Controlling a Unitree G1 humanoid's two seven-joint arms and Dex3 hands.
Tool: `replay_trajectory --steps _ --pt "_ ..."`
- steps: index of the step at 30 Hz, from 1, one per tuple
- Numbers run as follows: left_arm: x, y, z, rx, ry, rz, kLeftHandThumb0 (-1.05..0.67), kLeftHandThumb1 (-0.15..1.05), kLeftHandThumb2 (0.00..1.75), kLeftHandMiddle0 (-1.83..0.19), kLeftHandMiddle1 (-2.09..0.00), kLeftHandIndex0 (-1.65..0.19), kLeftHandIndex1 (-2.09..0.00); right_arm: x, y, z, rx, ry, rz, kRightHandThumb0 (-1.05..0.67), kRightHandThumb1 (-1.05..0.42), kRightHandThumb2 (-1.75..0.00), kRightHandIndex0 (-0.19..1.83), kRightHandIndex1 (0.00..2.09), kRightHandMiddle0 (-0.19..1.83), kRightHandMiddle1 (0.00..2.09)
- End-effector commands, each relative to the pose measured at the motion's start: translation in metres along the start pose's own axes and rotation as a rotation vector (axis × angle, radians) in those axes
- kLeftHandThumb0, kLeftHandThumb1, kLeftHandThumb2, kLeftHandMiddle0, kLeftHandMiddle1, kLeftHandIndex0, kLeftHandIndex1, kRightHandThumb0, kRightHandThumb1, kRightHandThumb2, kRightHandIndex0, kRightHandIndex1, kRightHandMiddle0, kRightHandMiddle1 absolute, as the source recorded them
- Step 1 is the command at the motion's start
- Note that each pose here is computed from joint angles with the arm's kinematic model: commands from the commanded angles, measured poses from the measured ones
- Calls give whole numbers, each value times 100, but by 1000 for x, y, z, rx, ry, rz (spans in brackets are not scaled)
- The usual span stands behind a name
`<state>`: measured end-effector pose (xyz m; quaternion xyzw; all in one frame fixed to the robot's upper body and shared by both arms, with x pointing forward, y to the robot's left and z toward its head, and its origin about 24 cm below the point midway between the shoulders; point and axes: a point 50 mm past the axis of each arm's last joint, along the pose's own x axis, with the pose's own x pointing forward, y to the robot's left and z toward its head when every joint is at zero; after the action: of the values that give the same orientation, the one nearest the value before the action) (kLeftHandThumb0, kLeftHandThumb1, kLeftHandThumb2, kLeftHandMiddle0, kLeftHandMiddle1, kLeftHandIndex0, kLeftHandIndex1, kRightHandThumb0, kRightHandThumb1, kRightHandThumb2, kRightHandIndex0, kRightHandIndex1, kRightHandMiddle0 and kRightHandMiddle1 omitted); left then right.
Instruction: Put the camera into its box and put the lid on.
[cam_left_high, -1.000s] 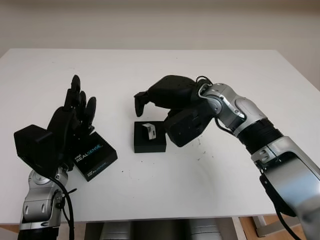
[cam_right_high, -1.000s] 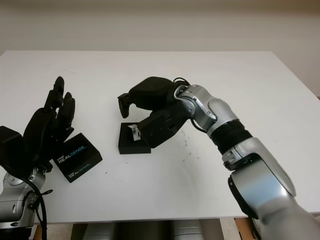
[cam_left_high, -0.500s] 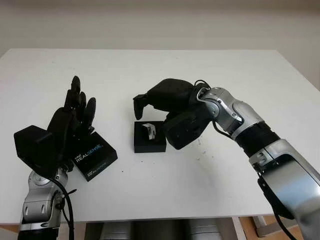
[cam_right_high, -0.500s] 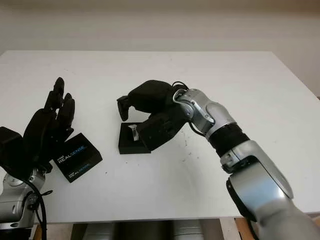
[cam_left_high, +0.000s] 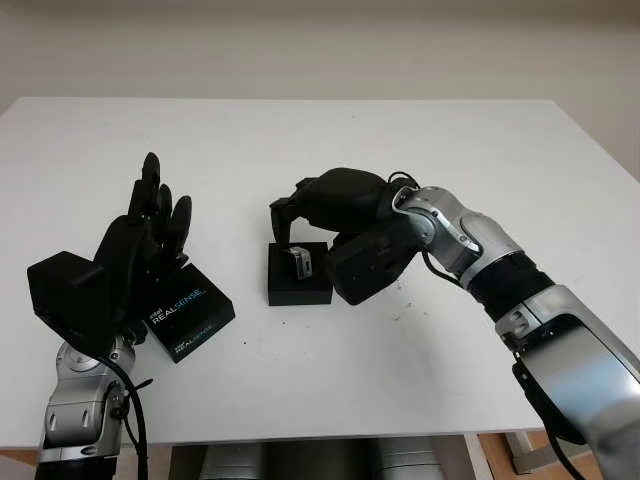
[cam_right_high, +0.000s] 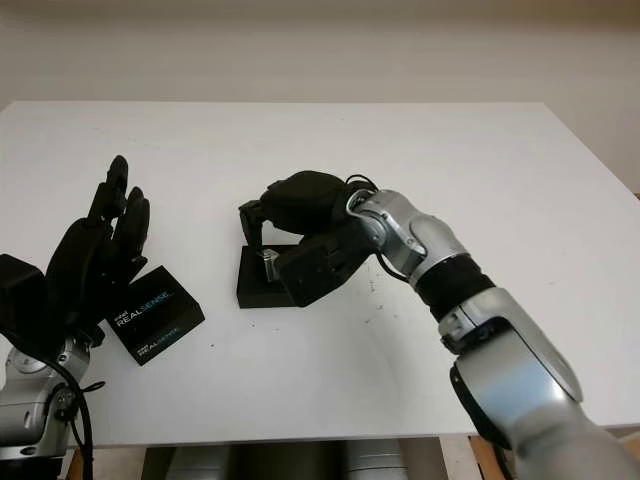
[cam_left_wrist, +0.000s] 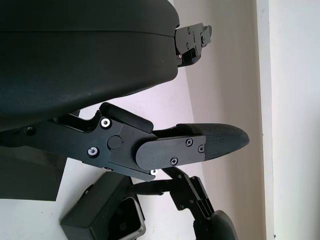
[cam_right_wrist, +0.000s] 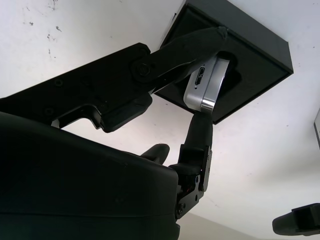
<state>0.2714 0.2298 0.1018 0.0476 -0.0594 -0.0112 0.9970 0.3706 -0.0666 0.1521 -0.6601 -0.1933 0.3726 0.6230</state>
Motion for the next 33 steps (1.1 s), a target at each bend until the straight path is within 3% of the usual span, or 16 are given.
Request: replay_trajectory --steps 1,13,21,33 --pt "-1 1 5 5 -20 1 -74 105 53 19 0 19 0 1 4 -1 -1 5 5 -76 -89 -5 11 59 23 118" --pt "-1 0 4 1 -19 5 -73 105 53 19 0 19 0 4 10 -3 19 7 -28 -66 -91 -6 19 57 34 123" --pt "-1 0 5 -1 -27 0 -73 105 52 19 0 19 0 2 12 -2 -5 -35 -61 -50 -96 -5 12 96 50 142" --pt "0 0 5 2 -26 11 -73 105 53 19 0 19 0 -2 9 1 -15 -65 -20 -49 -95 -5 2 120 47 160"
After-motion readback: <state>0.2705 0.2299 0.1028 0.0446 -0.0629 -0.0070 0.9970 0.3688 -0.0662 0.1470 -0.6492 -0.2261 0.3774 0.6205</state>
